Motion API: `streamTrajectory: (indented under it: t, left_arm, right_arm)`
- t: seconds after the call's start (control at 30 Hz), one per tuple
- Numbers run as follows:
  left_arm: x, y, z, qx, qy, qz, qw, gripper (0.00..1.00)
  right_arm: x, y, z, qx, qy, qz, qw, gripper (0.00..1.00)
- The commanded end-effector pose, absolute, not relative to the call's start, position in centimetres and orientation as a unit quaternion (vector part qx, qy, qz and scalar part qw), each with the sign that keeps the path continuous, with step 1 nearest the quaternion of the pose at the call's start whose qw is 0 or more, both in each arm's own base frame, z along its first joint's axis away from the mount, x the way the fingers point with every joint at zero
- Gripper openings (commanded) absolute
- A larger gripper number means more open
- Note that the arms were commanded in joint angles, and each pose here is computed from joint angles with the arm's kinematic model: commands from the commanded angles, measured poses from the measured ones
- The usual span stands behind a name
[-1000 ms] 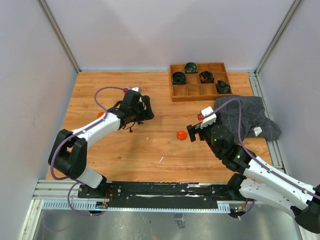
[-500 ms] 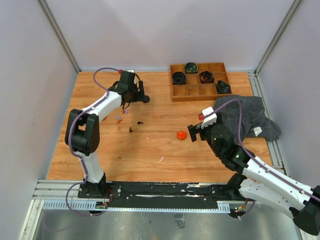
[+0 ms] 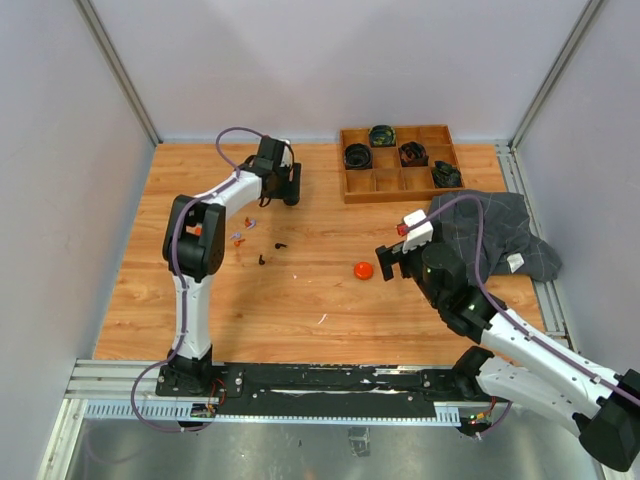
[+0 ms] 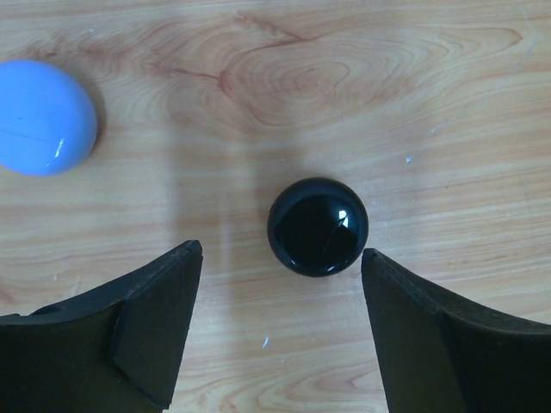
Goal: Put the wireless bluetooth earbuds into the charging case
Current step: Pick up the charging case at the center of the board.
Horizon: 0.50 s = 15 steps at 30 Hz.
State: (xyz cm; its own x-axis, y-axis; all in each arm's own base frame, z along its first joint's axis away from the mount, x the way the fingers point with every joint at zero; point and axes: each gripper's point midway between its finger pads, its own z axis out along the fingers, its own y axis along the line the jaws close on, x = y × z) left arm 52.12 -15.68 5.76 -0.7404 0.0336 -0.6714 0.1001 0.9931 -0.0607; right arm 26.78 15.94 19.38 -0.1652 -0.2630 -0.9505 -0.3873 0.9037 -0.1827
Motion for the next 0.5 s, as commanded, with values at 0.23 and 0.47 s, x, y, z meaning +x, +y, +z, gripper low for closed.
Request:
streamTrajectory:
  t: [0.23, 0.47]
  left_arm:
    - [54.2, -16.9, 4.2, 0.082, 0.924, -0.061, 0.369, 0.77]
    - [53.6, -17.3, 3.0, 0.105, 0.926, -0.036, 0.362, 0.69]
  right_arm:
    - [27.5, 15.8, 18.9, -0.199, 0.768, 0.059, 0.606, 1.00]
    - [27.5, 15.7, 18.9, -0.198, 0.769, 0.059, 0.604, 1.00]
